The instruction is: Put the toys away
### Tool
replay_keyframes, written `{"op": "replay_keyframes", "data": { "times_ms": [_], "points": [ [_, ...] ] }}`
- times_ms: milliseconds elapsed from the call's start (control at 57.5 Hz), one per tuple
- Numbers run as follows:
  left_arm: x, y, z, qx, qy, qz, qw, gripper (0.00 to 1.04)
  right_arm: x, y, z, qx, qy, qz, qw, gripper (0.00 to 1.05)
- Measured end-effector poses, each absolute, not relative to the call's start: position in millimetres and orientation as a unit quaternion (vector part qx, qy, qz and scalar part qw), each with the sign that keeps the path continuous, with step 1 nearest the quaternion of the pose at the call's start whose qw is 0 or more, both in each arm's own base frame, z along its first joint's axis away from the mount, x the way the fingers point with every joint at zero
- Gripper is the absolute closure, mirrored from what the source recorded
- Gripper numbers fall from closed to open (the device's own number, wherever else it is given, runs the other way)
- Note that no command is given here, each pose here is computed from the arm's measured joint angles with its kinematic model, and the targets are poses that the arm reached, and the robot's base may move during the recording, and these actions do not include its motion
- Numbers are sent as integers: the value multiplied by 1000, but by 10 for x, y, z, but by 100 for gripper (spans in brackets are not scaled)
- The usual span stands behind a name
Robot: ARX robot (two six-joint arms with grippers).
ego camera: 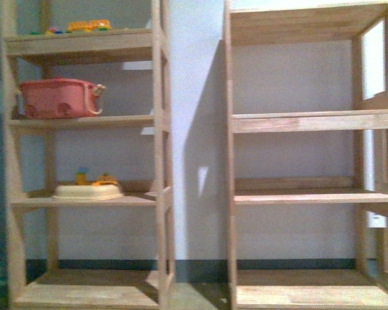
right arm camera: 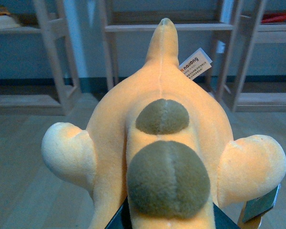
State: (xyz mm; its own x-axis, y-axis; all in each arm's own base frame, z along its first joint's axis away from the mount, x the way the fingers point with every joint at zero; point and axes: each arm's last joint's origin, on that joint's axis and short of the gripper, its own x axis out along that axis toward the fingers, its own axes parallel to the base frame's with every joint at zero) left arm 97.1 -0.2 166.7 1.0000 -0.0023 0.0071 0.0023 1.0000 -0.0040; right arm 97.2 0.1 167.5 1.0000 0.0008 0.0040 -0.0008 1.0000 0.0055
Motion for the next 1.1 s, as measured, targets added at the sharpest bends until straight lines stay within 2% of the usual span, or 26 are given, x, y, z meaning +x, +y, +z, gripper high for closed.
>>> {"op": "replay_keyframes", "data": {
  "times_ms": [1095],
  "points": [
    [971,-3,1667,-2,-4,-1,1000,6,972,1,1675,3,-2,2,1000,98]
  ]
}}
